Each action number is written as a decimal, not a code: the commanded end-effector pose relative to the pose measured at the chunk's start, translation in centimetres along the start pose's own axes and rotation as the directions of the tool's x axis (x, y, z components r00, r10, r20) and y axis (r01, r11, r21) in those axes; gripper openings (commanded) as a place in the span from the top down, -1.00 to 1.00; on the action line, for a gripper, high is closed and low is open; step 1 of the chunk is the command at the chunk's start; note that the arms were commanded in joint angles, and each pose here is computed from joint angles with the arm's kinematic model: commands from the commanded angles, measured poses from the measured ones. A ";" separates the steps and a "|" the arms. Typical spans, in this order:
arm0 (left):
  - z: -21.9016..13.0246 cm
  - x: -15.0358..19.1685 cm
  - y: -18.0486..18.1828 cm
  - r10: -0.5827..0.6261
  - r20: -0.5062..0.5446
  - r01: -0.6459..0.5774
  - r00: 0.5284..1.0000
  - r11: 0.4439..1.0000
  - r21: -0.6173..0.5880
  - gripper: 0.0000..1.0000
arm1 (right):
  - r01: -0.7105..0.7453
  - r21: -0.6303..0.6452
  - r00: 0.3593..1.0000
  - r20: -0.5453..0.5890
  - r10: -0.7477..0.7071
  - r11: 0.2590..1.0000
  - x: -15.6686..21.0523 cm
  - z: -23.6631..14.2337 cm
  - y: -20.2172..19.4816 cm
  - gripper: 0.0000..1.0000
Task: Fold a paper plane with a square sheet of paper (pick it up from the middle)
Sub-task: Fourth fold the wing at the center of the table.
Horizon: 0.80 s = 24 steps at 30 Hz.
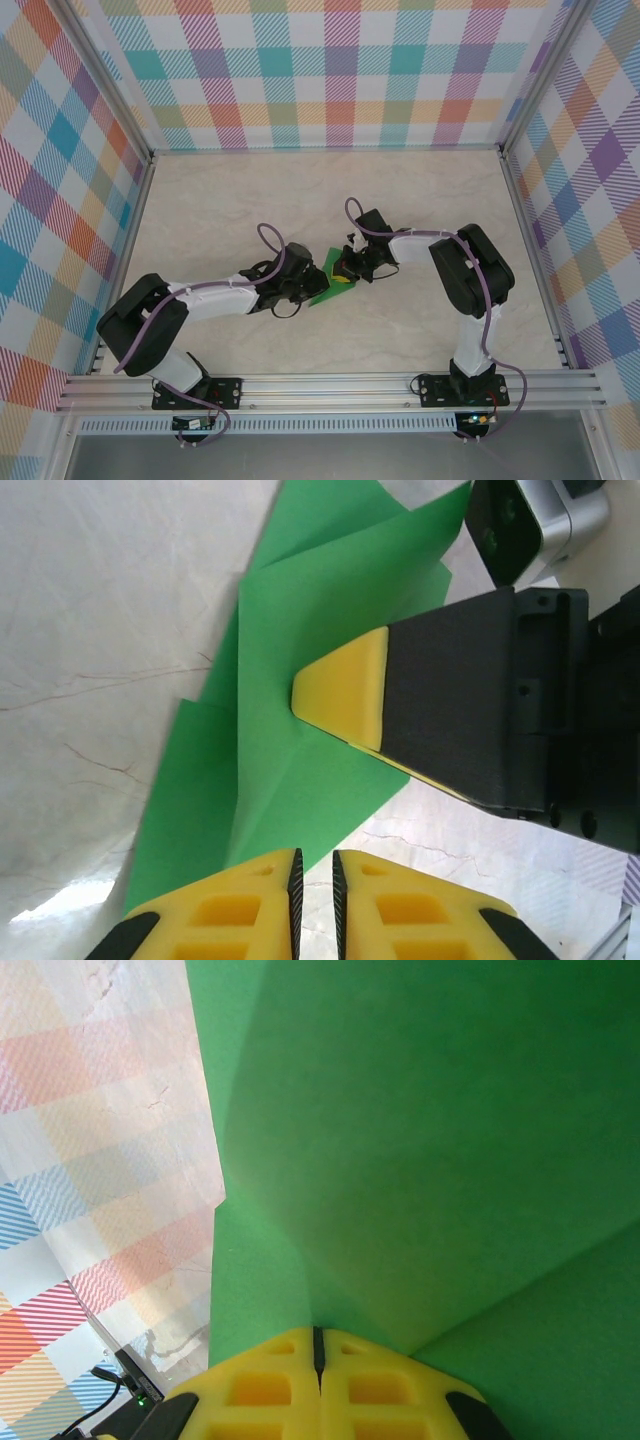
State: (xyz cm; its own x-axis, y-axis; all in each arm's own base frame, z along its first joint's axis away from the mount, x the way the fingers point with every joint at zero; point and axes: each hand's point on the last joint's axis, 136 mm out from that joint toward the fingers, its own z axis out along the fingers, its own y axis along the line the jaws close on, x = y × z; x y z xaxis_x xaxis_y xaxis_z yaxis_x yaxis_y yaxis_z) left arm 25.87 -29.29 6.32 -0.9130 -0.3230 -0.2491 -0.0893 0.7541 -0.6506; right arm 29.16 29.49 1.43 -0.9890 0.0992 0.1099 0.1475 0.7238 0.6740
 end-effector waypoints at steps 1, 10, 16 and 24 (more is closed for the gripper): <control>0.7 1.1 0.2 0.014 -0.040 -0.014 0.999 1.000 0.006 0.68 | -0.091 0.186 0.996 0.009 0.090 0.978 0.8 1.2 -5.6 0.94; 1.7 2.2 2.6 -0.012 -0.076 0.006 0.997 0.997 -0.071 0.74 | -0.094 0.194 0.996 0.008 0.094 0.976 0.8 1.2 -5.8 0.94; 1.6 2.0 4.1 -0.003 -0.058 -0.005 0.998 0.990 -0.139 0.75 | -0.095 0.199 0.995 0.006 0.096 0.975 0.9 1.3 -5.9 0.94; 1.7 2.2 5.2 0.001 -0.060 -0.012 0.998 0.984 -0.179 0.77 | -0.096 0.204 0.995 0.005 0.097 0.974 0.9 1.3 -6.0 0.94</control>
State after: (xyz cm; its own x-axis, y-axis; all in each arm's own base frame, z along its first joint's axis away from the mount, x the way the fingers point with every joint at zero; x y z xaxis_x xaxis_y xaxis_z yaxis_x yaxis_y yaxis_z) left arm 25.05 -28.09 2.78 -0.9268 -0.3098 -0.2123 -0.1408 0.8106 -0.5684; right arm 29.16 29.47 1.41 -0.9889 0.0996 0.1101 0.1479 0.7244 0.6733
